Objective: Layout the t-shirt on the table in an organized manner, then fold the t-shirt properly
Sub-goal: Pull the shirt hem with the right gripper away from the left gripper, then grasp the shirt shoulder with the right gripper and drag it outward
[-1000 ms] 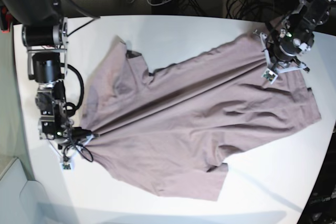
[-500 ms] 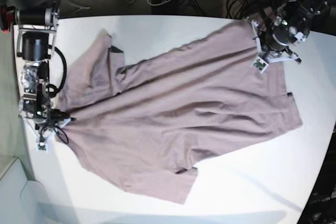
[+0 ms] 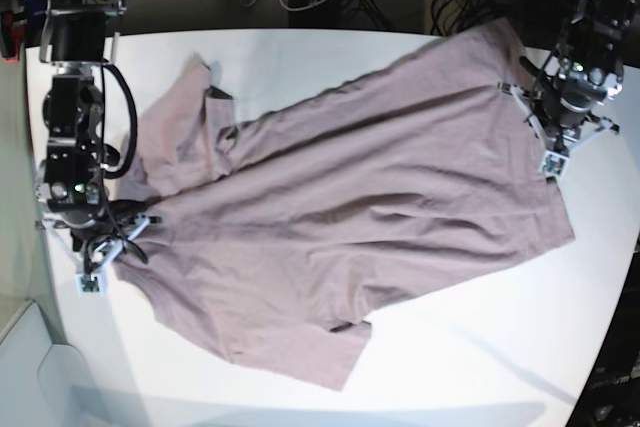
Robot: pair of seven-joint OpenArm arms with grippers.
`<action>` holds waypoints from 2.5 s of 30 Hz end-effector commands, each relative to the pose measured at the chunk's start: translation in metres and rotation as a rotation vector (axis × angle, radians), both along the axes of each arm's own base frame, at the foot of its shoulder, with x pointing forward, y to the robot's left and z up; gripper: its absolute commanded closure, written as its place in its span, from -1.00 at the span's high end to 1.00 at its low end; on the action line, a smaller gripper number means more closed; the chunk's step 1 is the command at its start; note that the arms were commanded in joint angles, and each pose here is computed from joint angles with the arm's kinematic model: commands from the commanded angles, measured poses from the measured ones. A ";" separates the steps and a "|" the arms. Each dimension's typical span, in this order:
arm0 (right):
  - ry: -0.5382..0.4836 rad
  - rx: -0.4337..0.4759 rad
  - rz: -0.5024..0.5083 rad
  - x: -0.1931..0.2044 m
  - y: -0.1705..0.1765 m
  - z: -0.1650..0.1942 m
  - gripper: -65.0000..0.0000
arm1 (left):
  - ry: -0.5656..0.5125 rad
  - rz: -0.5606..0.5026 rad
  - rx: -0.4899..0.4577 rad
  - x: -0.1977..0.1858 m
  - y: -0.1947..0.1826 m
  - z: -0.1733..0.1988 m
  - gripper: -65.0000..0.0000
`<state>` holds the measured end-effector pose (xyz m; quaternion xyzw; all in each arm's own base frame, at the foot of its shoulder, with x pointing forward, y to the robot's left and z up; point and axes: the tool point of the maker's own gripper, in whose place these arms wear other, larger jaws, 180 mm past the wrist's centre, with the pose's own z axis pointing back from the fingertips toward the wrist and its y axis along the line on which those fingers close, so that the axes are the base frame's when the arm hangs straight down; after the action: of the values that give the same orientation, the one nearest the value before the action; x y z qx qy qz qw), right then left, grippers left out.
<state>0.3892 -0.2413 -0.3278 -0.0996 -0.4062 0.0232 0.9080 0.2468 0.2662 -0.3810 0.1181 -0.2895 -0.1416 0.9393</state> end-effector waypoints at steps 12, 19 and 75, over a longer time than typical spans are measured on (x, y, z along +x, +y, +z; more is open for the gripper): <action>-0.048 -0.006 -0.003 0.005 0.000 0.025 -0.40 | 0.103 -0.110 -0.066 -0.020 -0.055 -0.042 -0.99; -0.032 0.017 -0.128 -0.005 -0.043 0.019 0.00 | 0.174 -0.073 -0.049 -0.032 -0.042 -0.067 -0.99; 0.146 0.027 -0.163 -0.129 -0.039 -0.064 -1.00 | 0.201 -0.183 0.004 -0.067 -0.040 -0.042 -0.99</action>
<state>0.2502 -0.2751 -0.4059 -0.1106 -0.3042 -0.0506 0.9448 0.1756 0.2250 -0.4299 0.0748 -0.1944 -0.2364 0.9491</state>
